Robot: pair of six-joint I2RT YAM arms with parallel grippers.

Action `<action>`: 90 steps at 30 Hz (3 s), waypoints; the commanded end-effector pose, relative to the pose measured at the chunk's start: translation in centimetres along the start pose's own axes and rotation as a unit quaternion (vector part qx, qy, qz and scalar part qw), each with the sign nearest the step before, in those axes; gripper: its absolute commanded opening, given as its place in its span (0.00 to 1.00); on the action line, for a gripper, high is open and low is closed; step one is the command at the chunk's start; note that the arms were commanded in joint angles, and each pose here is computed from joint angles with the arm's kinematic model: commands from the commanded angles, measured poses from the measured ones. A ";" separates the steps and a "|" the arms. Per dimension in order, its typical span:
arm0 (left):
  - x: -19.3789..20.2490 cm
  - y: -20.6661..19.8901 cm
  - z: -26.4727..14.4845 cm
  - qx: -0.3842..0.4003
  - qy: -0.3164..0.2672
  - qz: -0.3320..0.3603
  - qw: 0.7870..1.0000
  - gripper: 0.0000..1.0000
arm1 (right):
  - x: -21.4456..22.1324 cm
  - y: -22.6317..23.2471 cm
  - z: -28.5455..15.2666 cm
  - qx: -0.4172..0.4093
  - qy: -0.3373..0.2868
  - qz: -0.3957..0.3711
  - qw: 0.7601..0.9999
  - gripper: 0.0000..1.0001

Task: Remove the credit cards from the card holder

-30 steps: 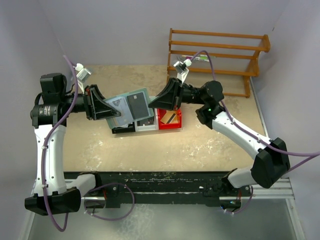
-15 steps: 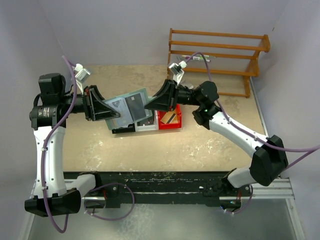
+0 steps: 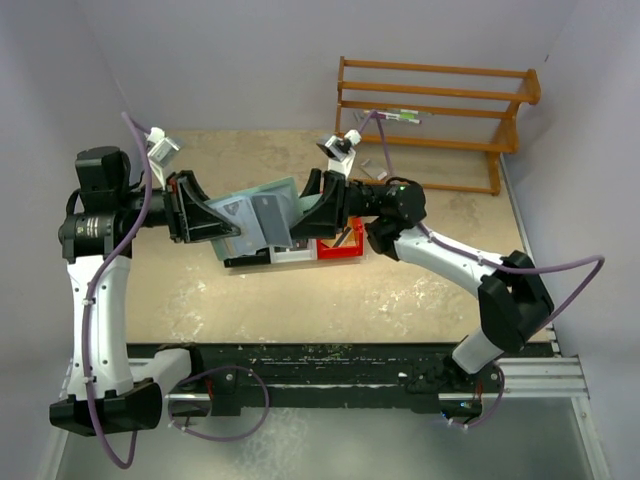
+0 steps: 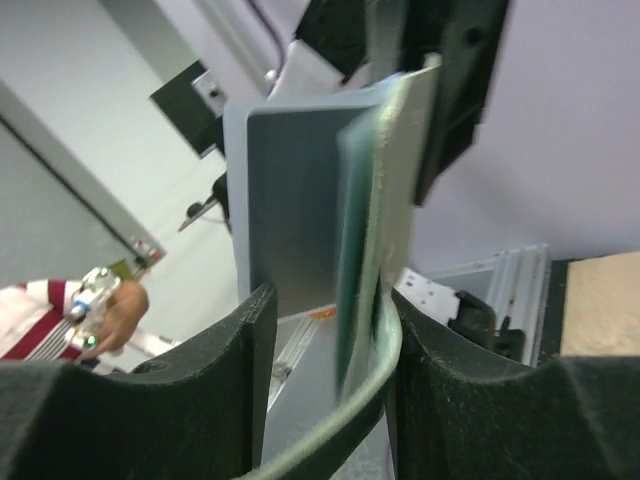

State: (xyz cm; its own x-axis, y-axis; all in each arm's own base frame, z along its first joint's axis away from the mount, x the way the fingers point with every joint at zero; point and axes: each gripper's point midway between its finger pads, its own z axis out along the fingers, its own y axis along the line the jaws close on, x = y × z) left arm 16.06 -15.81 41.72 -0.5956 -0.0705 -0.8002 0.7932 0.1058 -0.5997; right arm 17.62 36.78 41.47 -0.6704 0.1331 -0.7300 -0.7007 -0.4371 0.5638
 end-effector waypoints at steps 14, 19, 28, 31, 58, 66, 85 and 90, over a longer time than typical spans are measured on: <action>-0.1 -1.5 -0.1 0.041 0.005 0.032 0.999 0.13 | -0.9 -3.6 2.1 0.193 0.012 -0.076 0.978 0.35; 0.0 -1.9 -0.2 0.050 0.007 0.033 0.998 0.13 | -2.3 -5.5 1.0 0.284 -0.009 -0.102 0.953 0.38; -0.1 -1.5 -0.1 0.036 0.005 0.035 0.999 0.26 | -2.8 -4.4 1.3 0.341 -0.005 -0.172 0.924 0.10; 0.2 0.3 0.0 -0.001 -0.001 0.040 0.999 0.38 | -2.8 -4.4 1.5 0.381 0.008 -0.195 0.904 0.00; 3.9 5.4 -0.1 -0.042 0.004 0.053 0.998 0.62 | -2.2 -1.1 3.5 0.357 0.009 -0.173 0.918 0.00; 4.1 3.4 0.0 -0.004 -0.001 0.059 0.998 0.54 | -2.3 -0.6 4.0 0.306 -0.026 -0.117 0.944 0.00; 2.5 2.2 0.1 0.073 -0.065 0.019 0.995 0.42 | -1.9 -0.8 2.6 0.239 -0.069 -0.050 0.967 0.00; 2.3 1.8 0.0 0.072 -0.066 0.024 0.995 0.22 | -1.8 -1.5 1.9 0.248 -0.067 -0.047 0.965 0.00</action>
State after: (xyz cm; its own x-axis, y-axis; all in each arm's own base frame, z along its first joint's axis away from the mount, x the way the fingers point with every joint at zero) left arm 17.69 -15.39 33.65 -0.6424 -0.0573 -0.7642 0.7551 0.1229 -0.6440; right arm 20.16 39.76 38.48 -0.6494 0.2065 -0.7319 -0.7164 0.1565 0.6799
